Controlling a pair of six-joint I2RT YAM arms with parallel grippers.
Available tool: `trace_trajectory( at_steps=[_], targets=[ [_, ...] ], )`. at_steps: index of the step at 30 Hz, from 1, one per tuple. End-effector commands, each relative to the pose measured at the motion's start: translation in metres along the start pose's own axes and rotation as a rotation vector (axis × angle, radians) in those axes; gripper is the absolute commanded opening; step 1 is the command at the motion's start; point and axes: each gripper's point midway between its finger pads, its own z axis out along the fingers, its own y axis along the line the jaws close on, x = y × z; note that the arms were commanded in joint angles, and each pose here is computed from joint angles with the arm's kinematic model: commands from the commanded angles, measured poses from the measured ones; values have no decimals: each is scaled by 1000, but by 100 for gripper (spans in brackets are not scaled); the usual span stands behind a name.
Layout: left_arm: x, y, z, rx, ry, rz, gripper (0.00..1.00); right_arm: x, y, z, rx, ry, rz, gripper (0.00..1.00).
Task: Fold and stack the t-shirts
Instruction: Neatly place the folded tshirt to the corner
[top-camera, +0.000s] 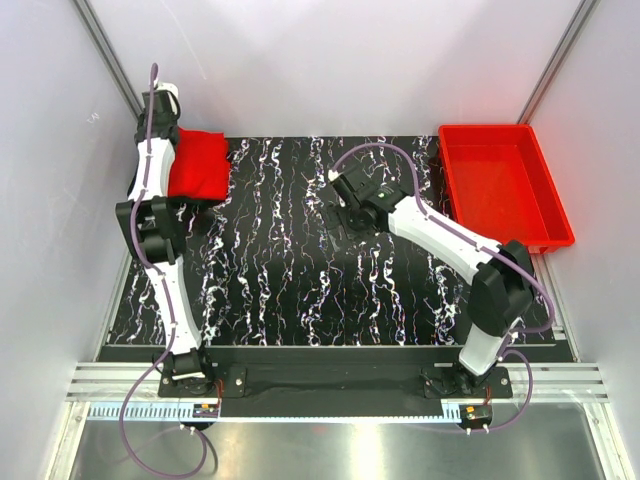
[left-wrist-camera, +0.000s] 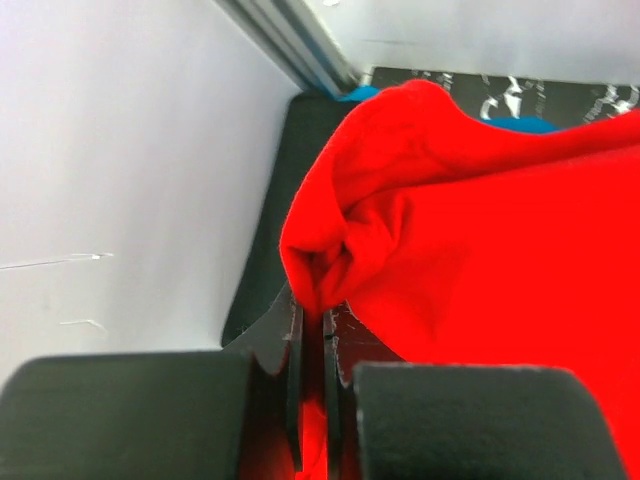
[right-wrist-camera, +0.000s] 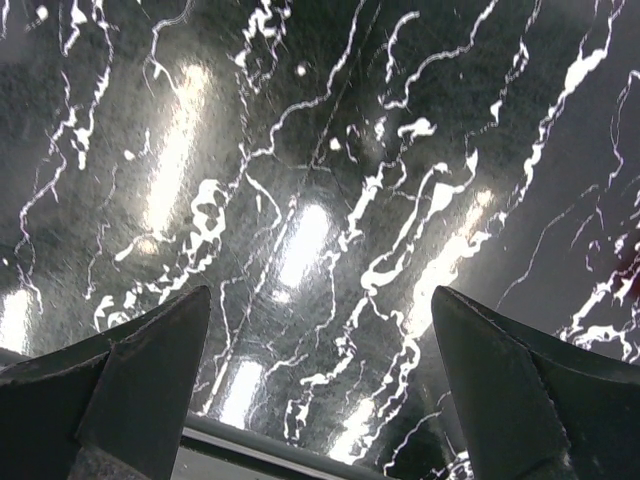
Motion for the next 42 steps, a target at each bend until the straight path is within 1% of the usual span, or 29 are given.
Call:
trace_trajectory(
  at_steps=[1, 8, 17, 21, 23, 30, 31, 33, 34, 42],
  targets=[
    [-65, 54, -35, -117, -175, -72, 0, -20, 2, -4, -18, -32, -1, 100],
    [-66, 70, -64, -147, -174, -33, 0, -30, 4, -6, -49, -67, -12, 100],
    [-70, 80, -80, -167, -183, -25, 0, -25, 0, -11, -61, -71, -5, 100],
    [-60, 69, -66, -145, -161, -10, 0, -26, -4, -12, -54, -74, -3, 100],
    [-62, 68, -62, -144, -167, -10, 0, -25, -6, -12, -50, -69, 0, 100],
    [-55, 58, -32, -136, -159, 6, 0, -19, -13, -5, -35, -34, 17, 100],
    [-47, 53, -22, -128, -143, 14, 0, -19, -14, -5, -35, -30, 24, 100],
    [-50, 51, -16, -124, -154, 21, 0, -17, -16, -1, -36, -15, 33, 100],
    [-44, 47, -7, -125, -143, 22, 0, -16, -16, 1, -38, -8, 39, 100],
    [-33, 52, 25, -181, -157, 17, 0, -14, -22, 10, -33, 33, 70, 100]
  ],
)
